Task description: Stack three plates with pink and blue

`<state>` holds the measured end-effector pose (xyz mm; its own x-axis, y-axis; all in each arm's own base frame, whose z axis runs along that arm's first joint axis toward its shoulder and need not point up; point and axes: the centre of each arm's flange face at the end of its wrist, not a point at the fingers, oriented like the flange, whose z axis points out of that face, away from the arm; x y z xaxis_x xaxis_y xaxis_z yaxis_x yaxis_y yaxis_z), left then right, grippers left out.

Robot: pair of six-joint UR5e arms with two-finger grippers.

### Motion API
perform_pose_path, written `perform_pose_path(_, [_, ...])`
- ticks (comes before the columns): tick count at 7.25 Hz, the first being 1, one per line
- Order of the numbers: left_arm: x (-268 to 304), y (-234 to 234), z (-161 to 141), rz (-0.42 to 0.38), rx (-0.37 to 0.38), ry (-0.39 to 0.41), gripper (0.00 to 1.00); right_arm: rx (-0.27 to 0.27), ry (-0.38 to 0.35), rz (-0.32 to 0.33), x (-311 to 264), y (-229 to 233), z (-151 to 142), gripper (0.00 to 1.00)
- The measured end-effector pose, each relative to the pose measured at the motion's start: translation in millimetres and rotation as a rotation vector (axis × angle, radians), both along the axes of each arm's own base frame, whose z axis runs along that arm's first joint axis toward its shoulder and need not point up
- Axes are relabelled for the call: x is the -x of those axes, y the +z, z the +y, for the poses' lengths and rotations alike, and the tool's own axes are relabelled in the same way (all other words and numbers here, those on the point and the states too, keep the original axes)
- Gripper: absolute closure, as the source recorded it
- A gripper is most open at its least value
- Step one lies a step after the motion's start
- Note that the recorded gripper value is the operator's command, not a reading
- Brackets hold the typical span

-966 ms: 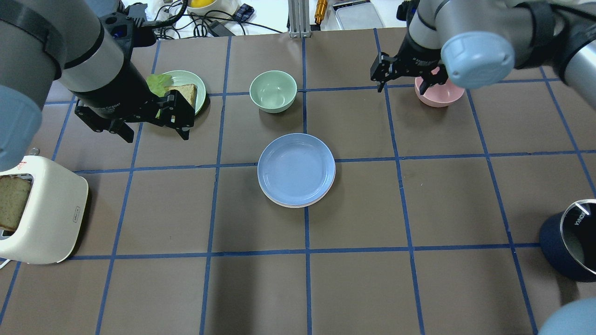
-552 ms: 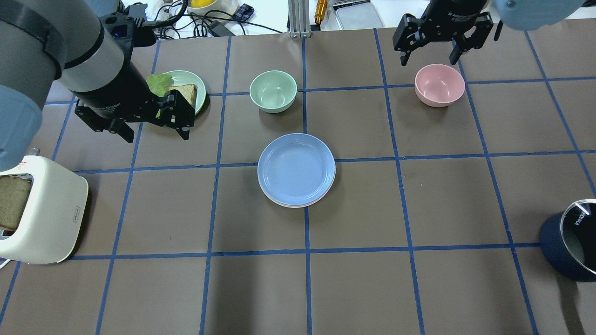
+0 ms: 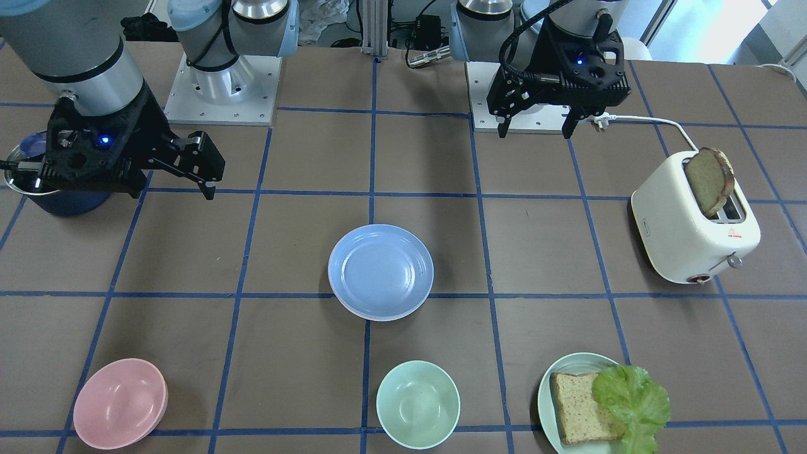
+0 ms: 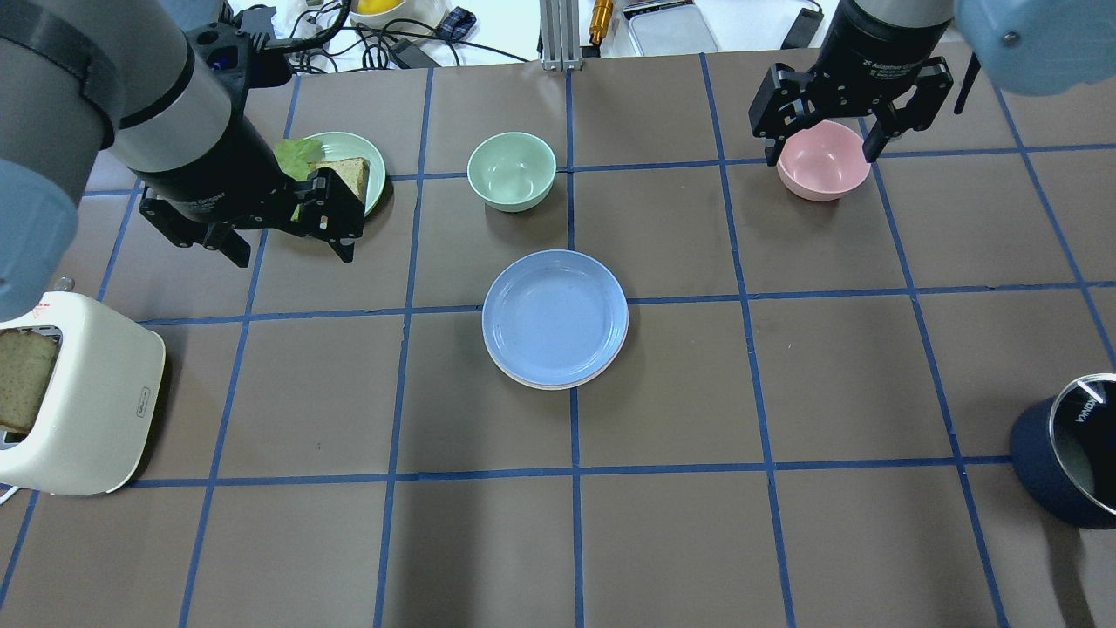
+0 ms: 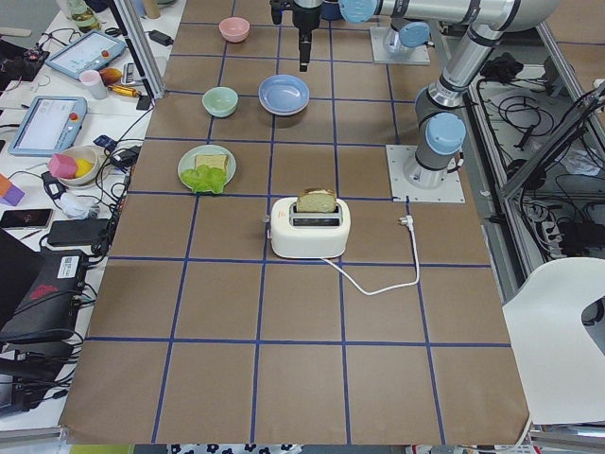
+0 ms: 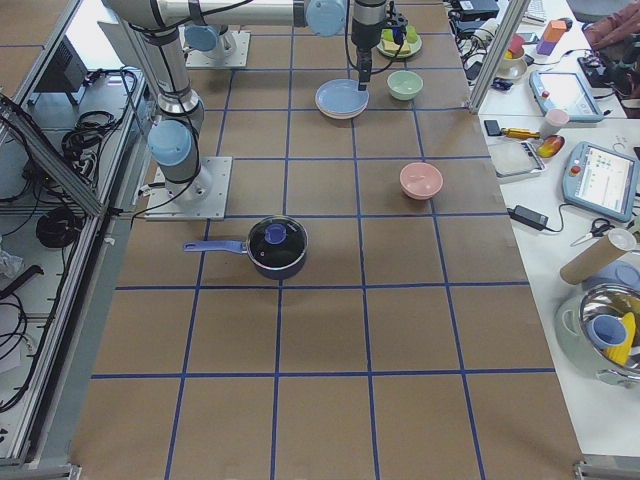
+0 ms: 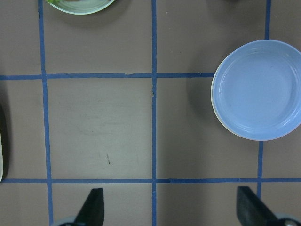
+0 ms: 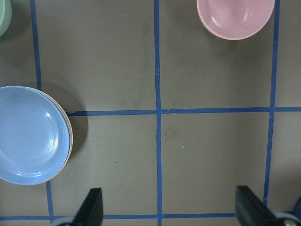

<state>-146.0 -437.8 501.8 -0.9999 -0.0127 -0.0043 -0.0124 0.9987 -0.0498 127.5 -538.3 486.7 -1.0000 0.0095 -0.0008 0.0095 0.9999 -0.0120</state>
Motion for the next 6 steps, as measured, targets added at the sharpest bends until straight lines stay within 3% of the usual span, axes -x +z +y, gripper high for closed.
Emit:
perform_pose_path(3, [-0.1,0.0,0.0,0.0,0.0,0.0,0.0,0.031,-0.002,0.0,2.7,9.0,-7.5,0.0])
perform_pose_path(6, [-0.1,0.0,0.0,0.0,0.0,0.001,0.0,0.027,0.0,0.002,1.8,8.6,-9.8,0.0])
